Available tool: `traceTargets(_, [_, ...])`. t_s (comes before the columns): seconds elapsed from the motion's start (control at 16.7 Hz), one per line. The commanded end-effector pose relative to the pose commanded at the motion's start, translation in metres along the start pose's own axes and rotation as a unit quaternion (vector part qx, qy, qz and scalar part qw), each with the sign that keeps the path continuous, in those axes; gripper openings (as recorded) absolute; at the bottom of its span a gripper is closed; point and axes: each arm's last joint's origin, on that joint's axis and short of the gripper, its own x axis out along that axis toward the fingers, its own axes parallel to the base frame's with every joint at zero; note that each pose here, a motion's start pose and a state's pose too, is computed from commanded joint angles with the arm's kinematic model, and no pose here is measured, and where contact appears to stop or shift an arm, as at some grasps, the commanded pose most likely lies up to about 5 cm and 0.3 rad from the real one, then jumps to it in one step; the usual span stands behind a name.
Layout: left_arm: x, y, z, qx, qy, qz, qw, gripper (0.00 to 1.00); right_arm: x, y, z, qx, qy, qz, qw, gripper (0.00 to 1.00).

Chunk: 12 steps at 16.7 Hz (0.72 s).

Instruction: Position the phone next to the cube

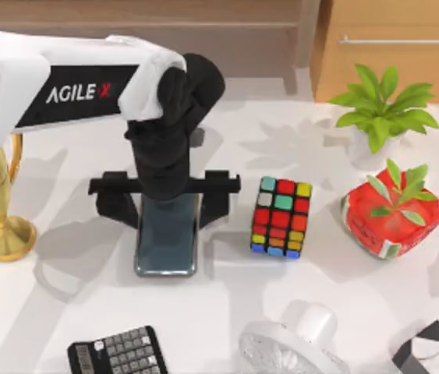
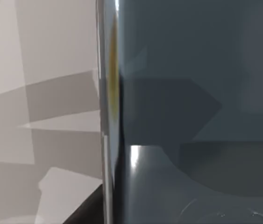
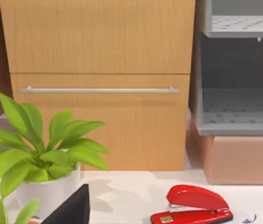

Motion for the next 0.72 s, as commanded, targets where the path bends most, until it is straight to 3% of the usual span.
traceTargets(0.72, [0.0000, 0.0000, 0.0000, 0.000, 0.000, 0.000, 1.000, 0.98, 0.0000, 0.0000, 0.0000, 0.000, 0.000, 0.000, 1.000, 1.00])
